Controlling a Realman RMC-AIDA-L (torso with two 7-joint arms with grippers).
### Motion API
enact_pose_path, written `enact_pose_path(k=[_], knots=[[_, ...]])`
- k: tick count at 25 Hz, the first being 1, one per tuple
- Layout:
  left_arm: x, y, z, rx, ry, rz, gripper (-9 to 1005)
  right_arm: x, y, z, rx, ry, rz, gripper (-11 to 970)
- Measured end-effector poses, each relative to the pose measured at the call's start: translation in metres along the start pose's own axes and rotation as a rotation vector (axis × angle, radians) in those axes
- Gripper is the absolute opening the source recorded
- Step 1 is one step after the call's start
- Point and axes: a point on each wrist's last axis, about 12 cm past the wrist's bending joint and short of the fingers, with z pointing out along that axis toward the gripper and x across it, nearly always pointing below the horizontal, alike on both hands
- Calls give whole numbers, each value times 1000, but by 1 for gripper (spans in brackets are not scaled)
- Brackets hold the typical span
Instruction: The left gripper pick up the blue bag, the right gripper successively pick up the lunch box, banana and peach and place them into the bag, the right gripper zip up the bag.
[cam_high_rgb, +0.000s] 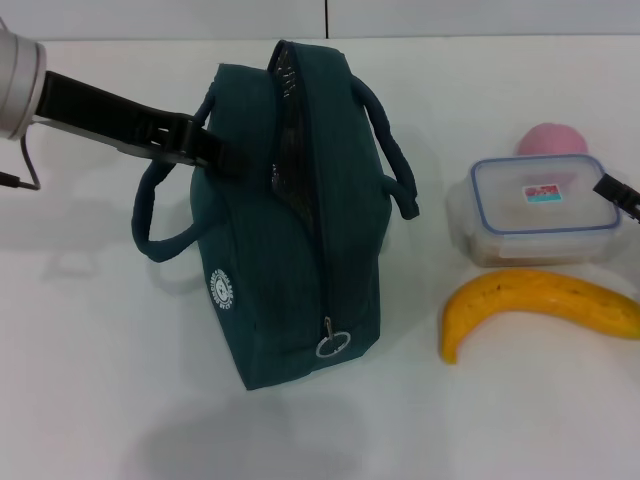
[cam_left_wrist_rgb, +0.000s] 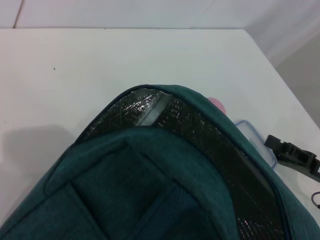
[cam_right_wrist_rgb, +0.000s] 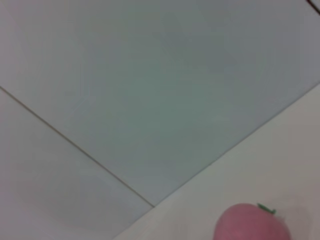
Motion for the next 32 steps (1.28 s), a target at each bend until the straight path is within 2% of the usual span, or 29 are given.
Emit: enact_pose_path(k=[10, 16, 32], knots=[[1, 0, 0, 1, 1, -2, 38, -4, 8, 6, -53, -3, 15, 834], [1, 0, 0, 1, 2, -1, 38, -4, 11, 11, -74, 5, 31, 785], [-1, -3, 2, 7, 2, 7, 39, 5, 7, 16, -14, 35, 45, 779]])
